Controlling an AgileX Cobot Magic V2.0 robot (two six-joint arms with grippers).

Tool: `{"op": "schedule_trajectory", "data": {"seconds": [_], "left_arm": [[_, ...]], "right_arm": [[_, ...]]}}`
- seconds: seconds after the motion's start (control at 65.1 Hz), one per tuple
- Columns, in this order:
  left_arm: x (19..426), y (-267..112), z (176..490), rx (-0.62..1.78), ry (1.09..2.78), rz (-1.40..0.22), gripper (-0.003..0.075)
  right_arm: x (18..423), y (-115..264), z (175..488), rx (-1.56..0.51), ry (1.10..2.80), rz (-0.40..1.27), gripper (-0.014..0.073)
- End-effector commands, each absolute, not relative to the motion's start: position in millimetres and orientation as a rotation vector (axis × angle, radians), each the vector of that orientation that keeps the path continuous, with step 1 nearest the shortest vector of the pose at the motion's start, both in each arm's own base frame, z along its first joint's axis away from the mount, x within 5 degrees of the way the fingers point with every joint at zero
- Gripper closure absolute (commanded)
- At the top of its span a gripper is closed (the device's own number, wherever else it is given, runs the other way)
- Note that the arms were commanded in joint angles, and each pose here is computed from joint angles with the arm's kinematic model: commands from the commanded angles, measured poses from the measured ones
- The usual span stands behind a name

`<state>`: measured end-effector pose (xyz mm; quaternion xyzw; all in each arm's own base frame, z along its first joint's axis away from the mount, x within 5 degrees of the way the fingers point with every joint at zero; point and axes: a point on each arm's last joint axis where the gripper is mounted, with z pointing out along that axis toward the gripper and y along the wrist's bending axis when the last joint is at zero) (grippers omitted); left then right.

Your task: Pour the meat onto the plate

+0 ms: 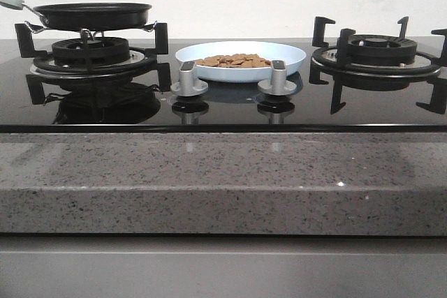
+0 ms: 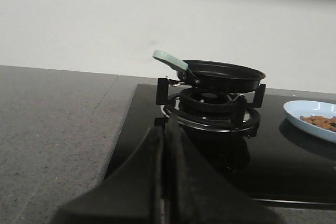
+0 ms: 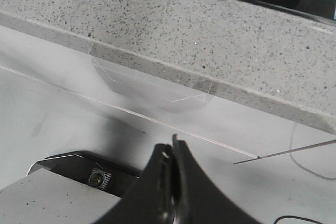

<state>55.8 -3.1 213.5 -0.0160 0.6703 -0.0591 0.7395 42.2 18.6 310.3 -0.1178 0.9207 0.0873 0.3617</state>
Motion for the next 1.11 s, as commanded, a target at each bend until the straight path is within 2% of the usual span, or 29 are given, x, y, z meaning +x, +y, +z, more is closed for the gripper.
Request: {"op": "schedule_trajectory", "data": {"seconds": [0.0, 0.983, 1.091], "left_arm": [[53.6, -2.3, 218.5, -0.048, 1.391, -0.134, 0.0741], [54.2, -2.5, 214.9, -0.050, 1.432, -0.137, 0.0741], [54.2, -2.5, 214.9, -0.050, 1.432, -0.137, 0.0741]], "right_arm": [[45.6, 19.4, 319.8, -0.296, 2.305, 0.232, 0.0664], [45.7, 19.3, 319.8, -0.299, 2.304, 0.228, 0.0664], [49.2, 14.9, 318.0, -0.279, 2.178, 0.160, 0.0664]]}}
